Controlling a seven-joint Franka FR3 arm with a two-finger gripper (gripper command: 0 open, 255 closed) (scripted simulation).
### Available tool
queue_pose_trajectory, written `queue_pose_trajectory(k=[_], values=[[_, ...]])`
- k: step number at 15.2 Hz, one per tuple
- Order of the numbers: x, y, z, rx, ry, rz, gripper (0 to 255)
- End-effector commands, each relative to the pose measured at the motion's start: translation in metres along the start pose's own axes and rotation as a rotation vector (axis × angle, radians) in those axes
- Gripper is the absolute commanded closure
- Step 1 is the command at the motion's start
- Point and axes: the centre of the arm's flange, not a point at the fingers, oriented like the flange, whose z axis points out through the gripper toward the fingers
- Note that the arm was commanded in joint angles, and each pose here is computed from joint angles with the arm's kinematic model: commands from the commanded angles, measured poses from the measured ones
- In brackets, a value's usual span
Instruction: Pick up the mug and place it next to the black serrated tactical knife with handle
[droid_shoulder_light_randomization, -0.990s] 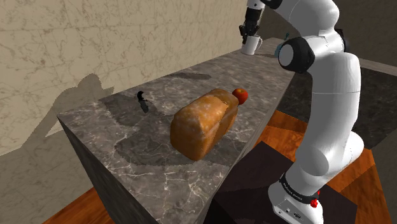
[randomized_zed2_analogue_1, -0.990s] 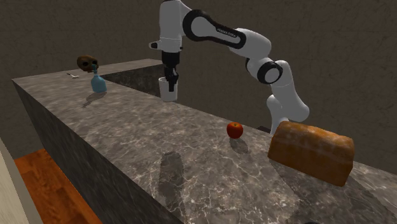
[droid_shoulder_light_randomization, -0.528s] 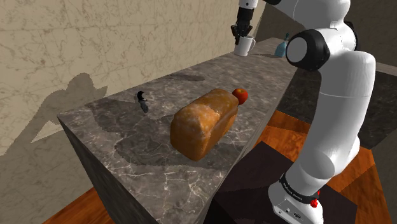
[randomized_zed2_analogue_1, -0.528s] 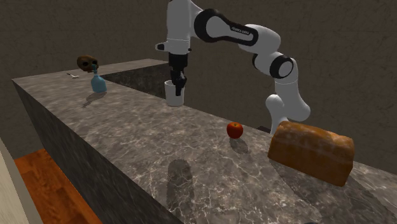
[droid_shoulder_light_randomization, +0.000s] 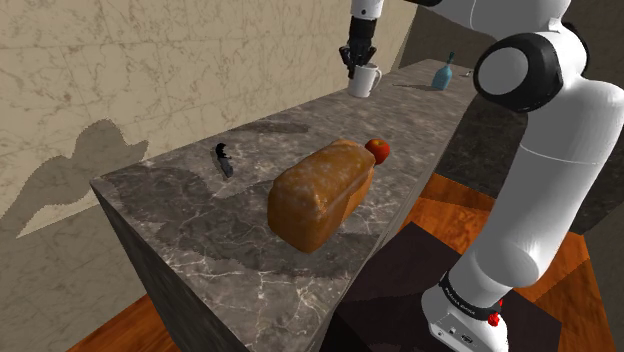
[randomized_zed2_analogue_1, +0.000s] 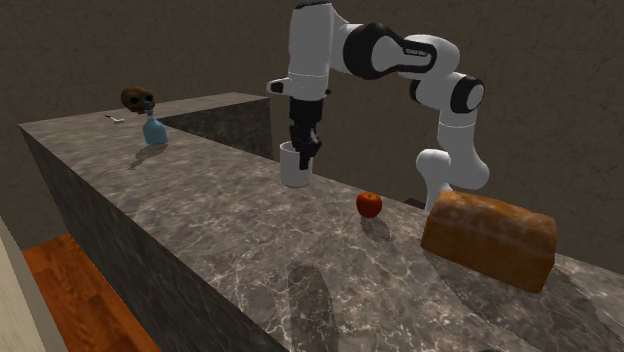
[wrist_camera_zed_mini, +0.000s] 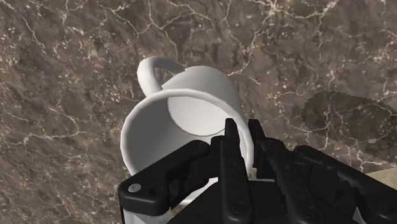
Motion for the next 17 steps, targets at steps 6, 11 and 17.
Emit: queue_pose_trajectory(k=[6, 11, 17], values=[[-0.017, -0.089, 0.01, 0.0, 0.001, 0.001, 255], [-0.029, -0.153, 0.017, 0.0, 0.001, 0.001, 255], [-0.044, -0.231, 0.026, 0.0, 0.001, 0.001, 255]])
